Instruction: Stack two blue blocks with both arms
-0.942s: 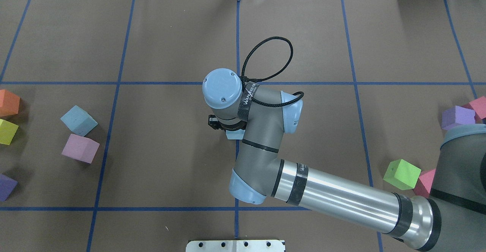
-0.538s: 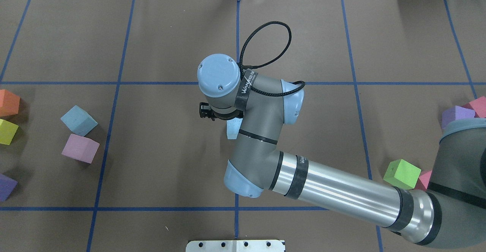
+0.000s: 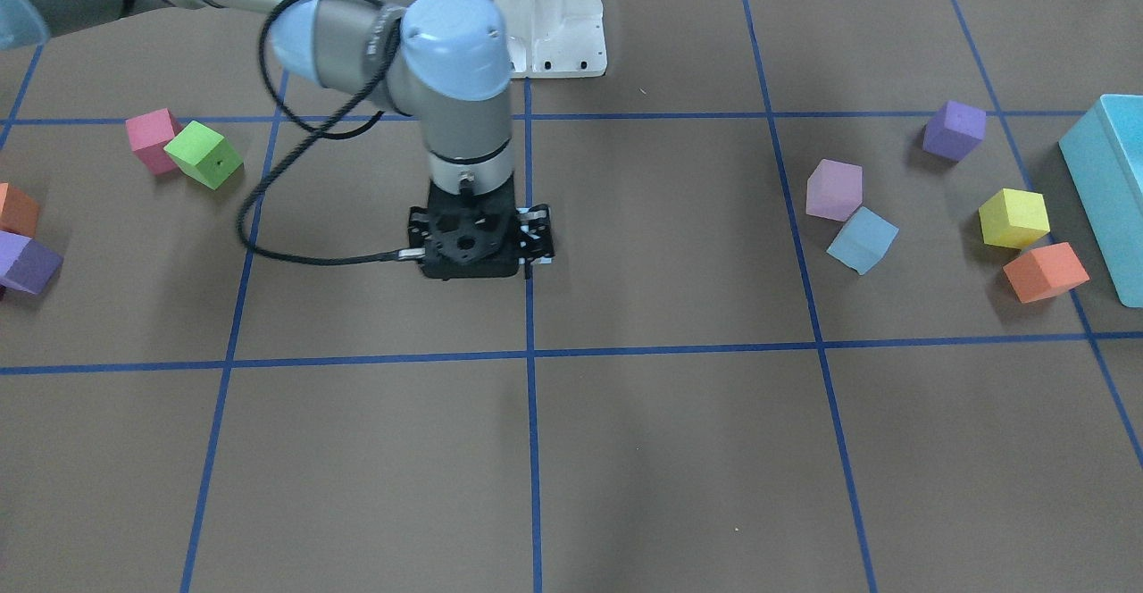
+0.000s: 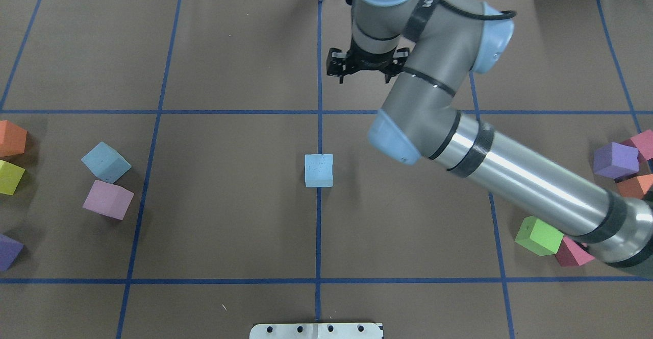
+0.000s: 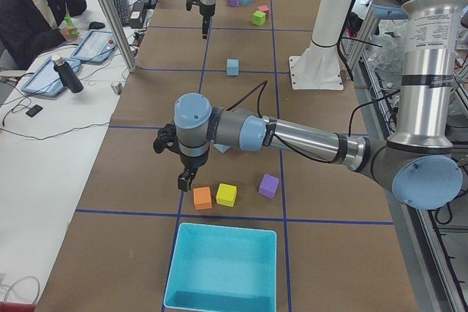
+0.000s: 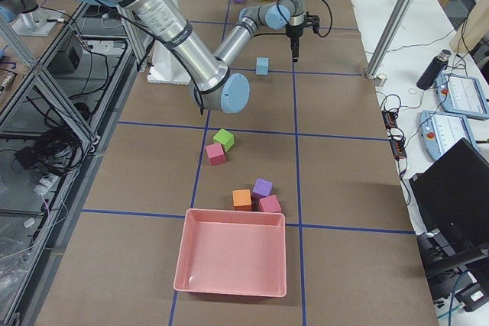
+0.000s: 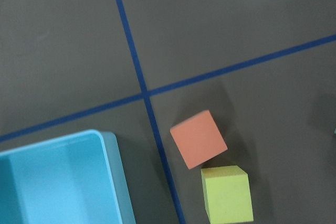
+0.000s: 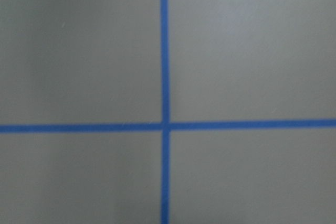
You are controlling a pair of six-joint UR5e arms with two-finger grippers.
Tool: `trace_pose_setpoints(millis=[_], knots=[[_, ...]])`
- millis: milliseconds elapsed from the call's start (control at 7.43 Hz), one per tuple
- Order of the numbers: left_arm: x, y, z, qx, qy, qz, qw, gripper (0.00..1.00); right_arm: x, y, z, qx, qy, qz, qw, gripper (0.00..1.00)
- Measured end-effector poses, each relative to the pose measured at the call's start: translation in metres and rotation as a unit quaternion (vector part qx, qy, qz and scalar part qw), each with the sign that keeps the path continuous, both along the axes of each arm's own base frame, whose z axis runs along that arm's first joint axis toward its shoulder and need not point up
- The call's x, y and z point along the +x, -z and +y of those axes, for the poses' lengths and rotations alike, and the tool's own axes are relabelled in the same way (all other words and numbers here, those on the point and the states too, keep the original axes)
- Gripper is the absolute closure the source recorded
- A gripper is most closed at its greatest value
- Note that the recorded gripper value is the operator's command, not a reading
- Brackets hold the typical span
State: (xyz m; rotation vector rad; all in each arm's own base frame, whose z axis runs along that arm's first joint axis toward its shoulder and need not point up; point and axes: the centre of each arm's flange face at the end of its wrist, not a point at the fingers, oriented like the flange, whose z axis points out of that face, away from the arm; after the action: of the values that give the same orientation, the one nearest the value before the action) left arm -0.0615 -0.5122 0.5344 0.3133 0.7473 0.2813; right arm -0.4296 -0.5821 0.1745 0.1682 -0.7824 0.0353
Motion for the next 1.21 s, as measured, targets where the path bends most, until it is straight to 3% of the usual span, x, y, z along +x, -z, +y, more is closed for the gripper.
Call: trace_pose_setpoints(millis=[135, 404, 538, 808, 1212], knots=[[-0.001, 0.021, -0.022, 0.027, 0.017, -0.006, 0.9995, 0.02, 0.059, -0.028, -0.026, 0.018, 0.013, 0.004, 0.9997, 0.0], [0.001, 0.057, -0.036, 0.014, 0.085, 0.016, 0.9961, 0.01, 0.142, -0.078, -0.056, 0.042, 0.029, 0.013, 0.9986, 0.0], [0.01, 0.067, -0.035, 0.024, 0.099, 0.027, 0.9944, 0.01, 0.177, -0.105, -0.062, 0.048, 0.04, 0.018, 0.9979, 0.0], [0.067, 0.075, -0.037, 0.057, 0.06, 0.038, 0.9958, 0.02, 0.27, -0.175, -0.065, 0.06, 0.071, 0.021, 0.9955, 0.0], [0.134, 0.084, -0.032, 0.085, 0.002, 0.052, 0.995, 0.02, 0.407, -0.332, -0.014, 0.029, 0.091, 0.046, 0.9944, 0.0]])
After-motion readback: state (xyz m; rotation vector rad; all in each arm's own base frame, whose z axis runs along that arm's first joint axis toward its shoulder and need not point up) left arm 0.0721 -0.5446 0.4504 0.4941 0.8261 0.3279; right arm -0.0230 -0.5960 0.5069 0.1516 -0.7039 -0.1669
